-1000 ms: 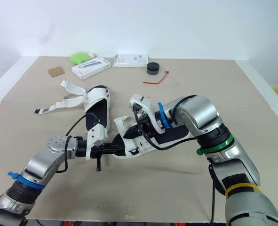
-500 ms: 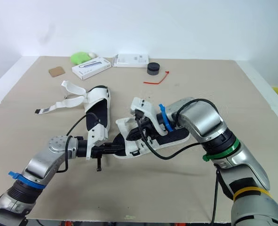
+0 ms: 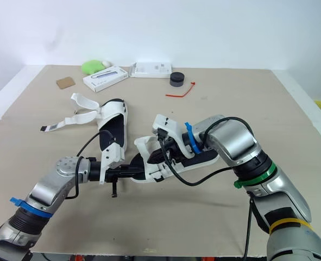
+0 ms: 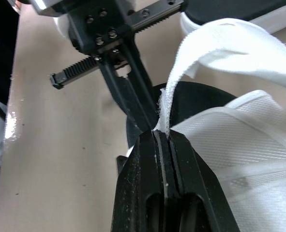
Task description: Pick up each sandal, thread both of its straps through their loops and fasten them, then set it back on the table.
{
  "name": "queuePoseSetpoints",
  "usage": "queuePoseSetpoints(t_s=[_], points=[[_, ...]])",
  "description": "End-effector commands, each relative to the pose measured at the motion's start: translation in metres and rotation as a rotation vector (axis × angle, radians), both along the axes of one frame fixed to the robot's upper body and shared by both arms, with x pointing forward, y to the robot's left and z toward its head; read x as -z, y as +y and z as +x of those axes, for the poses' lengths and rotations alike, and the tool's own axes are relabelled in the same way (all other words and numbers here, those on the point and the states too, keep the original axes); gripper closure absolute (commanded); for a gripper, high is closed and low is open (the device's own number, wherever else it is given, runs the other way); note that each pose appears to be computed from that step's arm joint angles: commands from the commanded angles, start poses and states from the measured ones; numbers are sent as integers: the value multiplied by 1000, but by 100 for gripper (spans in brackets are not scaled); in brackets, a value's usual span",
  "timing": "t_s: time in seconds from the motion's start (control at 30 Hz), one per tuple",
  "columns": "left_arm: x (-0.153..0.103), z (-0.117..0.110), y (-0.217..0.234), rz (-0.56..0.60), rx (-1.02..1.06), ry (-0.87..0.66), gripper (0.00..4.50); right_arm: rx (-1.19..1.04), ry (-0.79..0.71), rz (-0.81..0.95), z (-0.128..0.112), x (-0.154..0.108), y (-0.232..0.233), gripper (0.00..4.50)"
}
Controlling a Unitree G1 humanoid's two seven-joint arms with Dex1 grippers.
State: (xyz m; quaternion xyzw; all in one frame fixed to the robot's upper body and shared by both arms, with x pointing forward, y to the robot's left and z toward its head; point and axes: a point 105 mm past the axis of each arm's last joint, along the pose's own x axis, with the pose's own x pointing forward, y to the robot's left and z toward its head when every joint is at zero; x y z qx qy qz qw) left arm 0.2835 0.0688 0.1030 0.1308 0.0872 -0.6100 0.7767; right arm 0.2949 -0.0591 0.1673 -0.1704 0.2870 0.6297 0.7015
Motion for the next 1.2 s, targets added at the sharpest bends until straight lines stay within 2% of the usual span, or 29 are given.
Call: queuePoseSetpoints(t_s=[0.03, 0.57, 1.2], points=[[16, 0, 4, 57, -20, 39, 450, -13, -13, 16, -7, -5, -2, 448], [16, -2, 3, 54, -18, 44, 450, 31, 1, 2, -14, 18, -10, 448], [17, -2, 3, 58, -9, 48, 450, -23, -45, 15, -19, 5, -15, 448]])
